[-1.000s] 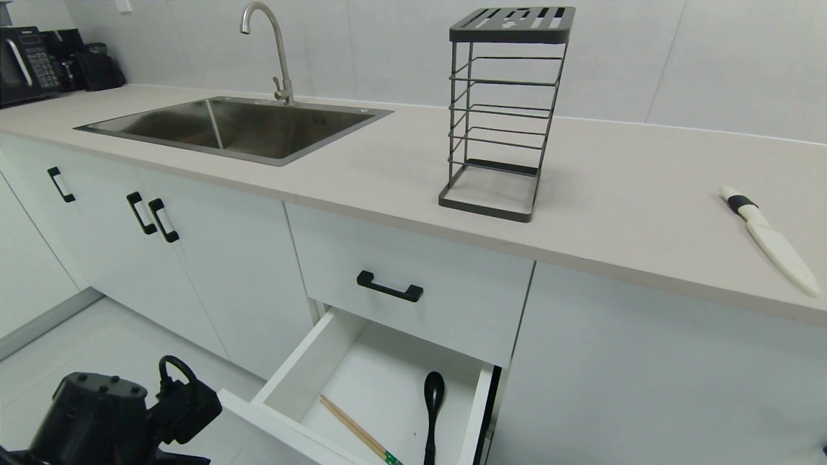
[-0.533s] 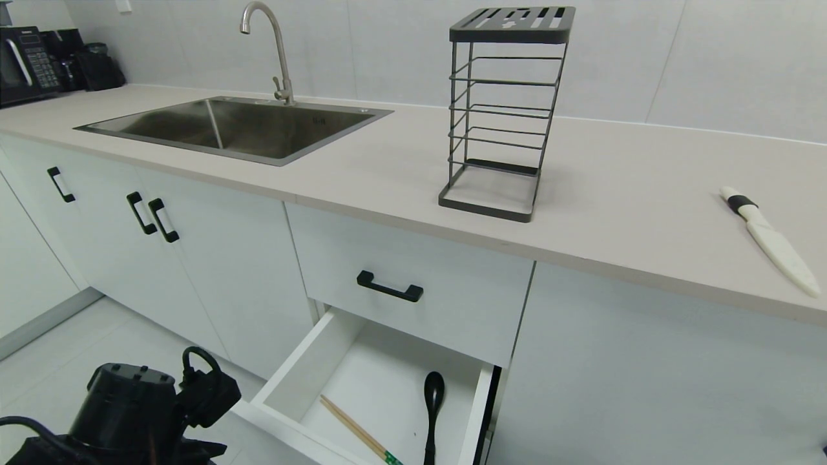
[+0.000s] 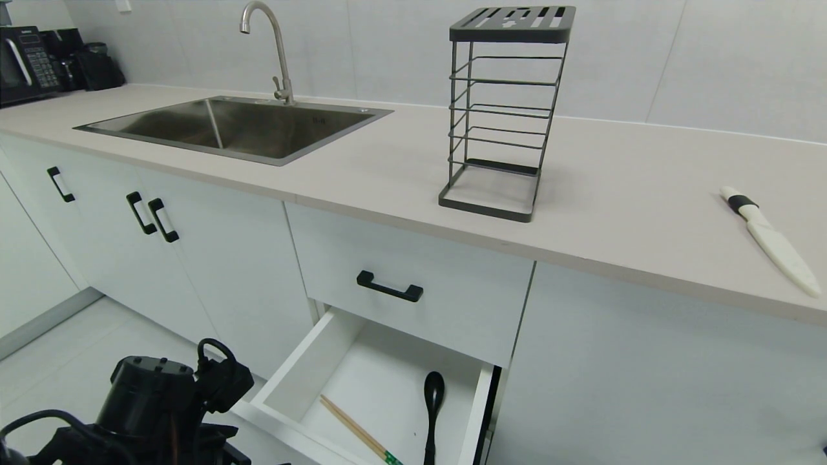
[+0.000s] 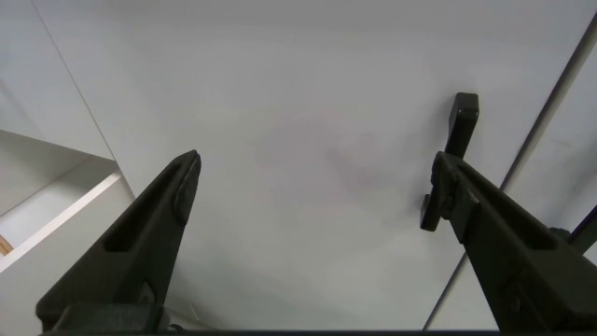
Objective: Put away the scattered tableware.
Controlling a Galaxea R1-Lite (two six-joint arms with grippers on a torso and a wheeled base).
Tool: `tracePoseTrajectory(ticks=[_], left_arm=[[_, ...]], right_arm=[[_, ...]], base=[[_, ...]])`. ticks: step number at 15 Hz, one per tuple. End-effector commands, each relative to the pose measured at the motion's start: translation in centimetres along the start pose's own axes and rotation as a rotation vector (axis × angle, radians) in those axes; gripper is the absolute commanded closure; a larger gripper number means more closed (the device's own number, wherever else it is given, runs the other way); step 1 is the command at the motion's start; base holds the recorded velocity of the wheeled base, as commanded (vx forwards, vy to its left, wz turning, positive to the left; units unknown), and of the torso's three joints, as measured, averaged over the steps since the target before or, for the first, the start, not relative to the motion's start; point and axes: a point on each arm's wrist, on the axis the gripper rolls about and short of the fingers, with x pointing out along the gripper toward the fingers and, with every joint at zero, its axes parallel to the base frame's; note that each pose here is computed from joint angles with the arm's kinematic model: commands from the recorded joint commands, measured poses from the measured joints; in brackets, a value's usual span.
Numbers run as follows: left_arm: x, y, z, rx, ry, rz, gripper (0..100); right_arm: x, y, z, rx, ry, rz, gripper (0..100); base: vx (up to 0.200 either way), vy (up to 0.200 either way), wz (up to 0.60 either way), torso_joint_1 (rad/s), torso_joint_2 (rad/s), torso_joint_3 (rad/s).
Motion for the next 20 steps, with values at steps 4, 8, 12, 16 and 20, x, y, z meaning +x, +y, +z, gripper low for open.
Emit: tracePoseTrajectory(ticks=[4,8,12,16,20], left_arm=[[1.1,0.2,0.6,0.001,-0.040,0.014,0],[2.4,0.5,1.2,0.004,-0.085,0.023,0],[3.0,0.7,2.6,0.006,-0.126,0.028,0],[4.0,1.0,3.5,0.005,-0.136,0.030,0],[5.6,1.3,5.0,-0.008,-0.175,0.030,0]], right_arm=[[0.0,0.0,0.0,0.000,0.001,0.000,0],[0.0,0.0,0.0,0.000,0.001,0.000,0],[0.0,0.0,0.0,0.000,0.001,0.000,0],[0.0,0.0,0.0,0.000,0.001,0.000,0],[0.0,0.0,0.0,0.000,0.001,0.000,0]], base=[[0.000,0.000,0.00,0.000,0.00,0.000],[0.000,0.000,0.00,0.000,0.00,0.000],[0.000,0.000,0.00,0.000,0.00,0.000],[0.000,0.000,0.00,0.000,0.00,0.000],[0.000,0.000,0.00,0.000,0.00,0.000]])
